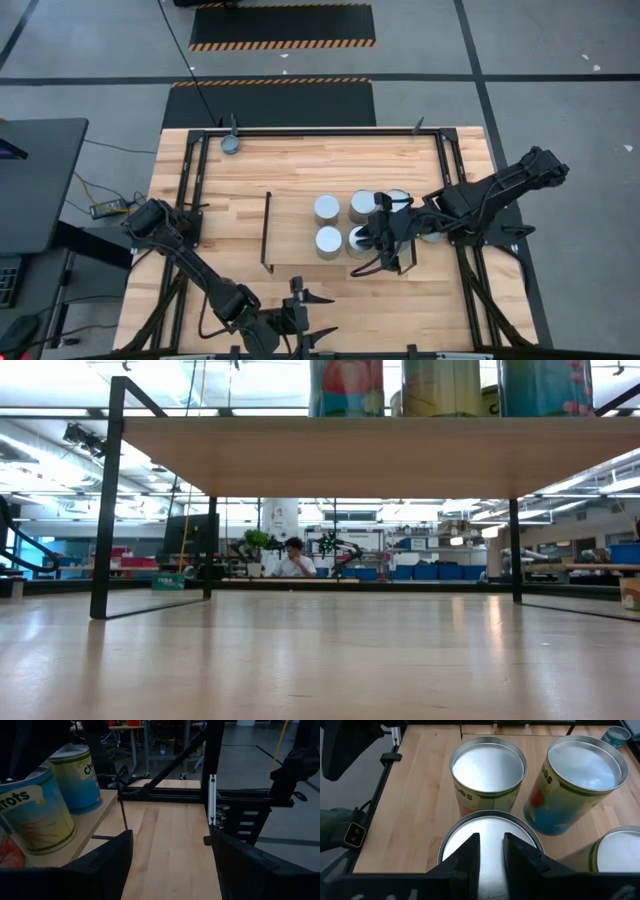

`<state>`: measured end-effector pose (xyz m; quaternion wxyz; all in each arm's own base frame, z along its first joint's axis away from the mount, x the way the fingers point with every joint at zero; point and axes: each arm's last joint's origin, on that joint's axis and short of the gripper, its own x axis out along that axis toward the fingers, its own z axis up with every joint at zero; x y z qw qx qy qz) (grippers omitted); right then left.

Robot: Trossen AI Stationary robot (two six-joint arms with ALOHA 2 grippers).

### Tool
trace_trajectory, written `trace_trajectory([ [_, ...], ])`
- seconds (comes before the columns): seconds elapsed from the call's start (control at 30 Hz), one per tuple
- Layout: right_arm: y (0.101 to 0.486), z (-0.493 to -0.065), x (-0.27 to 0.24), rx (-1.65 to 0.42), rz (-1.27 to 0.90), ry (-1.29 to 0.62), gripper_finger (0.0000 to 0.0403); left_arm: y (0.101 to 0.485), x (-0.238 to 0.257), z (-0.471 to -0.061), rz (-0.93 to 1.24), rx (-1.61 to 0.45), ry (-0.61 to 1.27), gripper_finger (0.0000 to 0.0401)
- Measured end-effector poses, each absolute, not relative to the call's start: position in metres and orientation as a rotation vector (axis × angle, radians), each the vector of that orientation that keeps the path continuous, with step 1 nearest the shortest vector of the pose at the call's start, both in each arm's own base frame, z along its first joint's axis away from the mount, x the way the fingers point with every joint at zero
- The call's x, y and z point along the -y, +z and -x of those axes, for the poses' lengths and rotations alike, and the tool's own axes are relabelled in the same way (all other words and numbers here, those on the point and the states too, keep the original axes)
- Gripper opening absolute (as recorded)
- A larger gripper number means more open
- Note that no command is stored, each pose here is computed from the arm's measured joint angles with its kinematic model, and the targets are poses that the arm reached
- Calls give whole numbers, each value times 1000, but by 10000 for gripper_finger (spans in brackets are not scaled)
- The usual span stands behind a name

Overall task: Pick and place cans onto a shelf
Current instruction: Adjust the canned goods on the shelf, then put the canned mushrooms on the shelf

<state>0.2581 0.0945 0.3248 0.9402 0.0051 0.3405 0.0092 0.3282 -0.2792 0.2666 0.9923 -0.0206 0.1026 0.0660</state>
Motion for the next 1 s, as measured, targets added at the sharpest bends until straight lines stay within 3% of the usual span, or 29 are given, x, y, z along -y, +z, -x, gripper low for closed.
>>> trace_trajectory([
  [0.5, 390, -191, -95, -421, -7, 69, 96, 276, 271, -314, -77, -269, 181, 274],
  [0.73, 396, -137, -82, -481, -26, 80, 96, 285, 250, -294, -63, -349, 313, 274],
  [1.0, 404, -93, -45, -355, -90, -224, 96, 296, 246, -288, -66, -323, 344, 274],
])
